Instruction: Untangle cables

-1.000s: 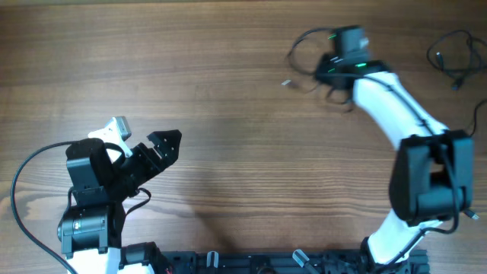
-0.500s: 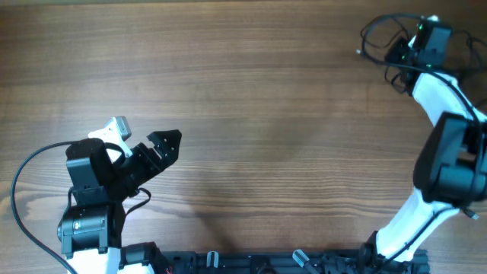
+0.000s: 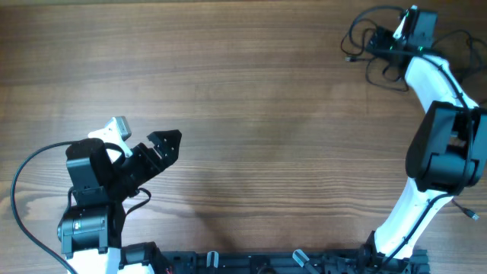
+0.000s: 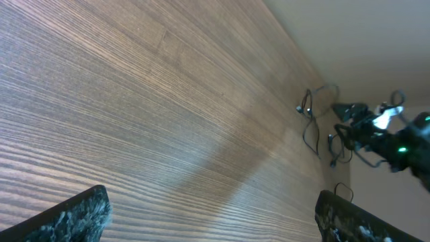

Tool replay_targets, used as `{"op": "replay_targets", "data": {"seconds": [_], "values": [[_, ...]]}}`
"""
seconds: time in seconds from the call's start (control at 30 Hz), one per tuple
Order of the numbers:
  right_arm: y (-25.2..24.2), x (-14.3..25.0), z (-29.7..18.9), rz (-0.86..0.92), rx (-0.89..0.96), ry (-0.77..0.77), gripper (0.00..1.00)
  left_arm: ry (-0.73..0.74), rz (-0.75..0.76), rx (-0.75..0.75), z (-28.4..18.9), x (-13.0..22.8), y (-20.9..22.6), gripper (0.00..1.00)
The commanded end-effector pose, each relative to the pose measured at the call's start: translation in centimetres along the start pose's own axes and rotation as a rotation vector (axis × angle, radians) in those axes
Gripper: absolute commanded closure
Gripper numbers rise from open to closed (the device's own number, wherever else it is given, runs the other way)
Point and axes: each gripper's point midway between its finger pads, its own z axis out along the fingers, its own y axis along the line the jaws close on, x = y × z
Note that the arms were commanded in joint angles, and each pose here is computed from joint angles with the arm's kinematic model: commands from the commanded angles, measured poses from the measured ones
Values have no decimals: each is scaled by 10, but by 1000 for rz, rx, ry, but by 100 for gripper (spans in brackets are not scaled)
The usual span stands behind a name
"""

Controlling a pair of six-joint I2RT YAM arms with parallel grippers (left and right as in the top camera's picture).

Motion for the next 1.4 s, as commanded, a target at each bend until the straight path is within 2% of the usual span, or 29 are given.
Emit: {"op": "replay_targets", "data": {"seconds": [0.0, 0.07, 0.23, 0.33, 0.43, 0.53, 0.67, 0.83, 0.97, 1.17, 1.37], "values": [[3, -77, -66, -12, 38, -143, 0, 1, 20, 18, -1, 0, -5, 0], [8, -100, -96, -21, 31, -185, 0, 1, 20, 18, -1, 0, -5, 0], [23, -160, -206, -83, -1, -395, 0, 1, 20, 18, -1, 0, -5, 0], [30, -179, -274, -86, -38, -520, 0, 1, 20, 18, -1, 0, -5, 0], [41, -180, -332, -91, -108, -589, 0, 1, 20, 18, -1, 0, -5, 0], [40, -164, -359, -95, -118, -570, 0, 1, 20, 18, -1, 0, -5, 0], [36, -141, -358, -95, -117, -523, 0, 1, 20, 18, -1, 0, -5, 0], [26, -89, -340, -93, -92, -309, 0, 1, 20, 18, -1, 0, -5, 0], [25, -76, -361, -81, -100, -302, 0, 1, 20, 18, -1, 0, -5, 0], [15, -34, -404, -46, -98, -266, 0, 1, 20, 18, -1, 0, -5, 0], [4, 20, -449, -33, -124, -365, 0, 1, 20, 18, -1, 0, -5, 0]]}}
